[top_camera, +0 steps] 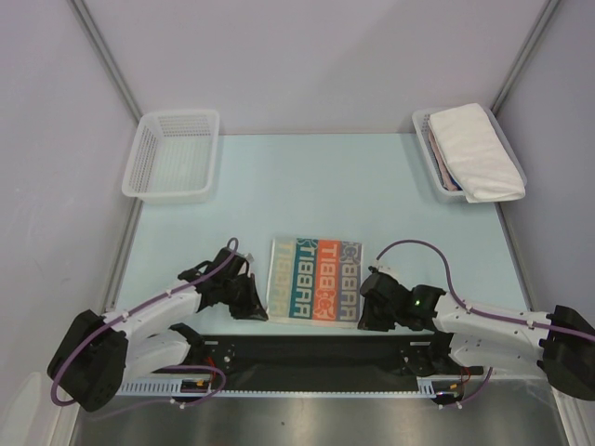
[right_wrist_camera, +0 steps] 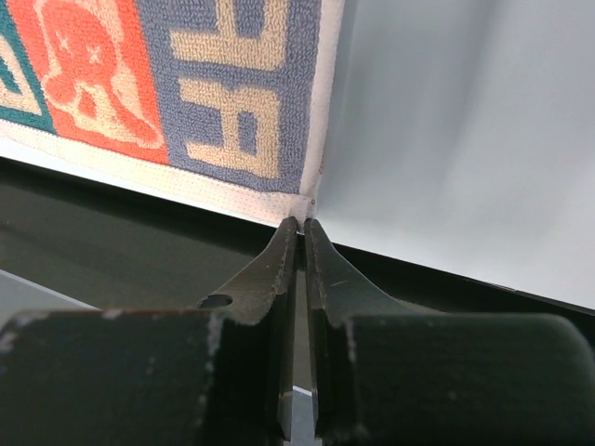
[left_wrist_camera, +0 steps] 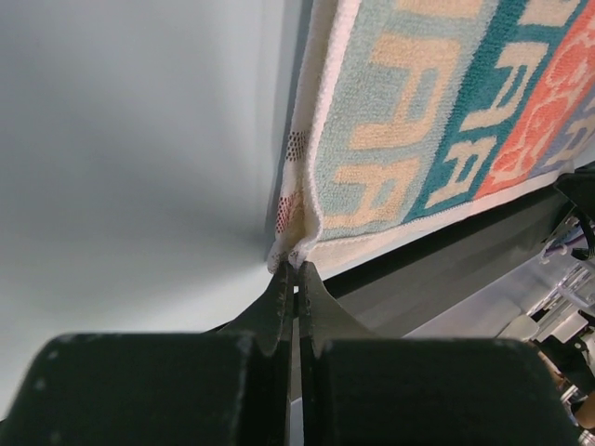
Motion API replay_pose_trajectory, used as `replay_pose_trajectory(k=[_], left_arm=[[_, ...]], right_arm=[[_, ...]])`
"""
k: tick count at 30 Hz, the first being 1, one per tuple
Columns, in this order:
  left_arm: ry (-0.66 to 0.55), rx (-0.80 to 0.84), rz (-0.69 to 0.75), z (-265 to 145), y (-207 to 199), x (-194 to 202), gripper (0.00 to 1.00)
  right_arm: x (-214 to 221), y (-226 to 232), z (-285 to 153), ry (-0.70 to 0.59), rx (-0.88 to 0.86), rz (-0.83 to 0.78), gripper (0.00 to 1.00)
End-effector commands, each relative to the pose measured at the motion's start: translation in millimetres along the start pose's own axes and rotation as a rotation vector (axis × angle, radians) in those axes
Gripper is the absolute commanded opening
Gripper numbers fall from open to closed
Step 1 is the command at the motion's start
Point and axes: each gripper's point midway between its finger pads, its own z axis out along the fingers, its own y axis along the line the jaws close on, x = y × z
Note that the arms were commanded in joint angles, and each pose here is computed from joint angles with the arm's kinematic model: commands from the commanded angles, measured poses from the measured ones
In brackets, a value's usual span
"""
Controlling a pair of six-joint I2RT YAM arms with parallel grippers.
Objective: Fold and stack the towels
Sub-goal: Fold the towel
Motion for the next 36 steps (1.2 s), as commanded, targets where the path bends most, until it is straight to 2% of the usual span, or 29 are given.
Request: replay_pose_trajectory(k=[1, 3, 7, 8, 13, 17, 21, 23, 27, 29, 32, 36], left_arm=[[0.02, 0.003, 0.009, 1, -2, 3, 0.02], [0.022, -0.01, 0.01, 0, 0, 3, 0.09], [0.018, -0.012, 0.025, -4, -3, 1, 0.13], [0.022, -0.012, 0.024, -4, -3, 1, 0.18], [0.043, -0.006, 0.027, -5, -6, 2, 0.2], [0.046, -0.011, 0.046, -10, -9, 1, 0.32], [0.043, -0.031, 0.081, -23, -13, -2, 0.35], [-0.003, -0.036, 0.111, -34, -22, -14, 0.36], [-0.083, -0.07, 0.183, -62, -36, -36, 0.37], [-0.133, -0.016, 0.219, -75, -61, -55, 0.36], [-0.203, 0.127, 0.264, -86, -111, -87, 0.35], [-0.229, 0.303, 0.278, -57, -164, -129, 0.35]], right_arm=[[3, -4, 1, 0.0, 0.01, 0.005, 0.09], [2, -4, 0, -0.005, 0.008, 0.009, 0.11], [2, -3, -2, -0.009, 0.001, 0.008, 0.19], [0, -3, -3, -0.014, 0.0, 0.01, 0.21], [-3, 0, -7, -0.023, -0.002, 0.003, 0.26], [-5, -1, -14, -0.029, 0.003, 0.002, 0.3], [-16, 8, -31, -0.074, -0.024, 0.004, 0.43], [-28, 15, -44, -0.109, -0.029, 0.001, 0.46], [-64, 28, -68, -0.214, -0.038, -0.007, 0.46], [-94, 38, -71, -0.277, -0.077, -0.002, 0.42], [-132, 70, -65, -0.302, -0.207, 0.008, 0.31], [-178, 102, -37, -0.307, -0.319, -0.012, 0.17]])
